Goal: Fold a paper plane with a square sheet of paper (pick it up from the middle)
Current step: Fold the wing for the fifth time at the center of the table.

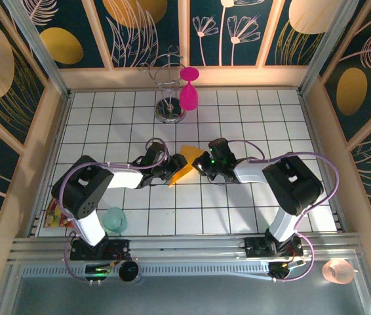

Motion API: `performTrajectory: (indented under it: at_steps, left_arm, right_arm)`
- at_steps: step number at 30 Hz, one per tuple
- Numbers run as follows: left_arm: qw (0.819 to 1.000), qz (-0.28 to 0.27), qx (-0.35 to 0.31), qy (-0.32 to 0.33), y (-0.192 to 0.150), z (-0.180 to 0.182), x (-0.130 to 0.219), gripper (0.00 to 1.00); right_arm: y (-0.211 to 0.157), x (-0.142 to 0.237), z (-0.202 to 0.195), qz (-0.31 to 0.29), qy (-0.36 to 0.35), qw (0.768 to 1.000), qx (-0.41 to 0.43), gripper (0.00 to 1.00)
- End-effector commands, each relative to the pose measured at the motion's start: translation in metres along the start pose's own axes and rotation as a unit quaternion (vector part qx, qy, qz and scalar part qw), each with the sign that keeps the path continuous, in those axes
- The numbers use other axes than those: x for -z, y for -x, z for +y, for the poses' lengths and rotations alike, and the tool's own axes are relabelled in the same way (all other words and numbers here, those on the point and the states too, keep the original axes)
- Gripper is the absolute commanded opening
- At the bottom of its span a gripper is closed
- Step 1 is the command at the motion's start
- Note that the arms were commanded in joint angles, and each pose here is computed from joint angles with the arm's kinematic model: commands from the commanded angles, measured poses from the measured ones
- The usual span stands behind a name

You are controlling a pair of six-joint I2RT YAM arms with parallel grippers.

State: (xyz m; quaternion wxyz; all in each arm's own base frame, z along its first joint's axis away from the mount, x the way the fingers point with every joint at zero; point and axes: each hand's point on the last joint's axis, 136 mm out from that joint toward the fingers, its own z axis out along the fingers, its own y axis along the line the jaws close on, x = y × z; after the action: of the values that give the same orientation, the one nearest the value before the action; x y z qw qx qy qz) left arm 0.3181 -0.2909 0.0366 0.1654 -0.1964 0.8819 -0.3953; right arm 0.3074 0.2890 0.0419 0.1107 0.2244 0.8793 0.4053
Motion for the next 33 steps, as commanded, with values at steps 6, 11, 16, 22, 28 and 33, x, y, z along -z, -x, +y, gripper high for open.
performTrajectory:
  at_steps: [6, 11, 16, 22, 28, 33]
  left_arm:
    - [0.99, -0.027, -0.133, -0.024, 0.012, -0.033, 0.022, 0.62]
    - [0.972, -0.047, -0.231, -0.017, 0.017, -0.044, 0.033, 0.72]
    - [0.941, -0.071, -0.33, -0.023, 0.014, -0.055, 0.036, 0.81]
    - [0.887, -0.095, -0.451, -0.01, 0.003, -0.063, 0.026, 0.84]
    - [0.837, -0.105, -0.537, -0.015, -0.006, -0.063, 0.019, 0.76]
    - [0.807, -0.123, -0.577, -0.037, -0.011, -0.059, 0.022, 0.68]
  right_arm:
    - [0.007, 0.009, 0.006, -0.026, 0.007, 1.0, 0.012, 0.0]
    - [0.018, 0.028, 0.006, -0.046, 0.009, 0.999, -0.008, 0.0]
    - [0.026, 0.042, -0.001, -0.06, -0.007, 0.998, -0.034, 0.0]
    - [0.026, 0.042, -0.002, -0.049, -0.019, 0.997, -0.059, 0.0]
    - [0.033, 0.043, 0.008, -0.036, -0.008, 0.997, -0.069, 0.0]
    - [0.034, 0.043, 0.017, -0.027, 0.0, 0.997, -0.066, 0.0]
